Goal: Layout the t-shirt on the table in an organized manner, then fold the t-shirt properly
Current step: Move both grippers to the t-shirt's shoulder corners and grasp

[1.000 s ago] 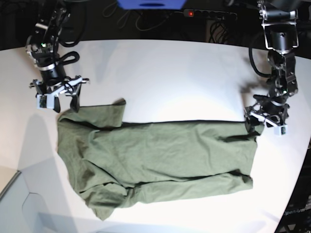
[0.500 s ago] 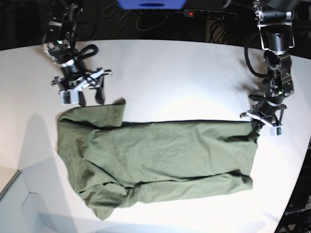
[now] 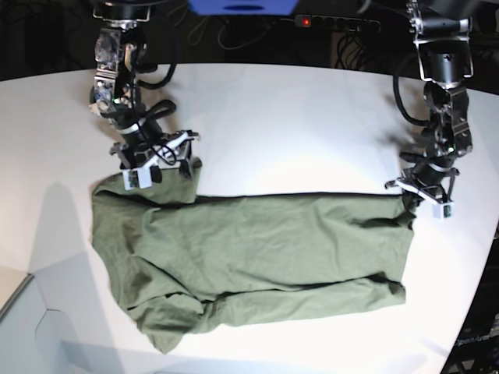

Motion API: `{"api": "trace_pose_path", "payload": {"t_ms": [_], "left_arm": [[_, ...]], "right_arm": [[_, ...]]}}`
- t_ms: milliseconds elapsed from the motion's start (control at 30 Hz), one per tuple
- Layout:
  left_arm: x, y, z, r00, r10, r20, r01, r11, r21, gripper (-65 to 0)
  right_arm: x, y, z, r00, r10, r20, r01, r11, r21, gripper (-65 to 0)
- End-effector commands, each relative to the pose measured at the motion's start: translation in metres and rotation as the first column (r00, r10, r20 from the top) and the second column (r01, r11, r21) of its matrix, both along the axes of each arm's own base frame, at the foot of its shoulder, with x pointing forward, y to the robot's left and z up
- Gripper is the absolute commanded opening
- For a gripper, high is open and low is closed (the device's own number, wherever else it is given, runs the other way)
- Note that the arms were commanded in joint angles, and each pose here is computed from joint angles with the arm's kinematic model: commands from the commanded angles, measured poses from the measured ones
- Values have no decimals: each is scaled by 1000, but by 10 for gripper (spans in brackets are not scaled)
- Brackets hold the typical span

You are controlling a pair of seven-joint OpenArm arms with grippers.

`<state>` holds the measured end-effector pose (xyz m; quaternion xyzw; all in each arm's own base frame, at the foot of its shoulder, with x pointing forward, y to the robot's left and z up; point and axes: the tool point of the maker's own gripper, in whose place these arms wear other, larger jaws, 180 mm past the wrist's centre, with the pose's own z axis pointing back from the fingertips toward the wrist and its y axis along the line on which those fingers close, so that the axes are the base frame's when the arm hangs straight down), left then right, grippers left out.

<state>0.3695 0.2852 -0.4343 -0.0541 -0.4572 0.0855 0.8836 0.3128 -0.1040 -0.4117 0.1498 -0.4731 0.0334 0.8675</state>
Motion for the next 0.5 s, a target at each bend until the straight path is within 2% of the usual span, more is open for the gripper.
{"api": "trace_pose_path", "payload": {"t_ms": [0,167,267,467], "left_arm": [[-8,3,-10,997,-15,-69,17,1000,21,-648],[-9,2,-10,997,-16,-70,17,1000,20,-648],[-7,1,-9,998,-17,-67,18,1000,20,-648],[-6,0,-8,998,-17,-64,18,1000,19,-648]], "right_arm": [[10,4,13,999,6,54,-7,1000,13,-194],[7,22,13,997,56,53,-57,998,18,-181],[8,24,13,997,55,55,-56,998,24,-181],[10,23,-8,999,54,-1,-54,998,37,-181]]}}
